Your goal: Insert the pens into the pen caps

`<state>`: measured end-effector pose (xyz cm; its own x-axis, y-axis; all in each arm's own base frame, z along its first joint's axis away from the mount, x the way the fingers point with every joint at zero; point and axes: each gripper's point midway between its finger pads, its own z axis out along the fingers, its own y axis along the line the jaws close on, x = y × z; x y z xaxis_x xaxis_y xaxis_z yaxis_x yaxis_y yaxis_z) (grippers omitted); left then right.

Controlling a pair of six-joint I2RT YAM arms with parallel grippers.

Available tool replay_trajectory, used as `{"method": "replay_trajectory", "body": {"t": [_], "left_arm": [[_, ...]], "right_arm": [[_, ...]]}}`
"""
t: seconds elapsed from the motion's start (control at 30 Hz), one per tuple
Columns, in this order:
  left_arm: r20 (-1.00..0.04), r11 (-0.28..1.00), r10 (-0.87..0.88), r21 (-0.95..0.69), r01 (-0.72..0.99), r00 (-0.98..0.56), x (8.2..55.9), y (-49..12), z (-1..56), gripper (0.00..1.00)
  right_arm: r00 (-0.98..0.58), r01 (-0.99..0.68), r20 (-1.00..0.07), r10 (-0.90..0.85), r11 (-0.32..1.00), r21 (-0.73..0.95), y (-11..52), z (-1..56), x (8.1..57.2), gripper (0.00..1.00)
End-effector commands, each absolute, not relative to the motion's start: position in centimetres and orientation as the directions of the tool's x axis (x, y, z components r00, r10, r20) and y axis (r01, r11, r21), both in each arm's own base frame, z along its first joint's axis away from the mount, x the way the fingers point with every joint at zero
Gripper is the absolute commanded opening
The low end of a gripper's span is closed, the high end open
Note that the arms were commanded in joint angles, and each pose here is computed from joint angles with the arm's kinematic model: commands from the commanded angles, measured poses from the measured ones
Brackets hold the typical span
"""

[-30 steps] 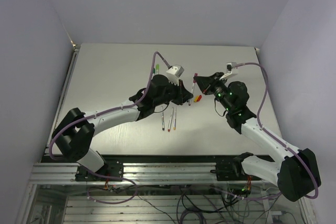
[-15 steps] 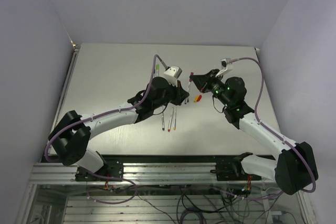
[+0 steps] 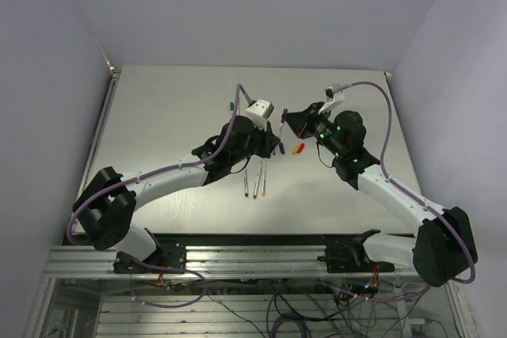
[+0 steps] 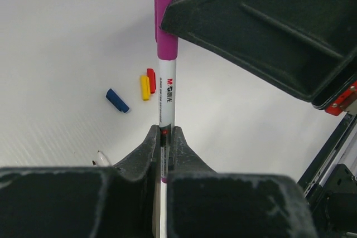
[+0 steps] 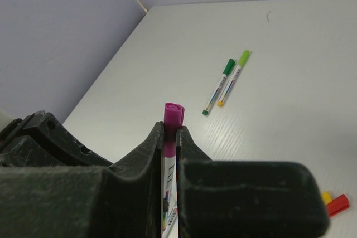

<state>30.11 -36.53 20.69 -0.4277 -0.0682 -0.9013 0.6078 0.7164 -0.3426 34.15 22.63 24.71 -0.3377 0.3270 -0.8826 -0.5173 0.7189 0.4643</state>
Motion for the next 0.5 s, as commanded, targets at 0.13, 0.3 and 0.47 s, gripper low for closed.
{"method": "replay_trajectory", "body": {"t": [0.13, 0.3, 0.47], "left_arm": [[-0.894, 0.635, -0.429, -0.400, 0.661, -0.129, 33.3, -36.3, 36.6, 0.07], [-0.901, 0.647, -0.408, -0.398, 0.650, -0.146, 33.4, -36.3, 35.7, 0.07], [-0.918, 0.680, -0.334, -0.391, 0.620, -0.213, 33.9, -36.8, 32.4, 0.07]], "right_arm": [[-0.625, -0.423, -0.771, 0.122, 0.777, 0.466, 23.1, 14.0, 31.0, 0.00], [-0.611, -0.427, -0.781, 0.129, 0.777, 0.462, 23.1, 14.2, 31.4, 0.00], [-0.503, -0.402, -0.844, 0.186, 0.815, 0.418, 22.2, 17.7, 33.5, 0.12]]}}
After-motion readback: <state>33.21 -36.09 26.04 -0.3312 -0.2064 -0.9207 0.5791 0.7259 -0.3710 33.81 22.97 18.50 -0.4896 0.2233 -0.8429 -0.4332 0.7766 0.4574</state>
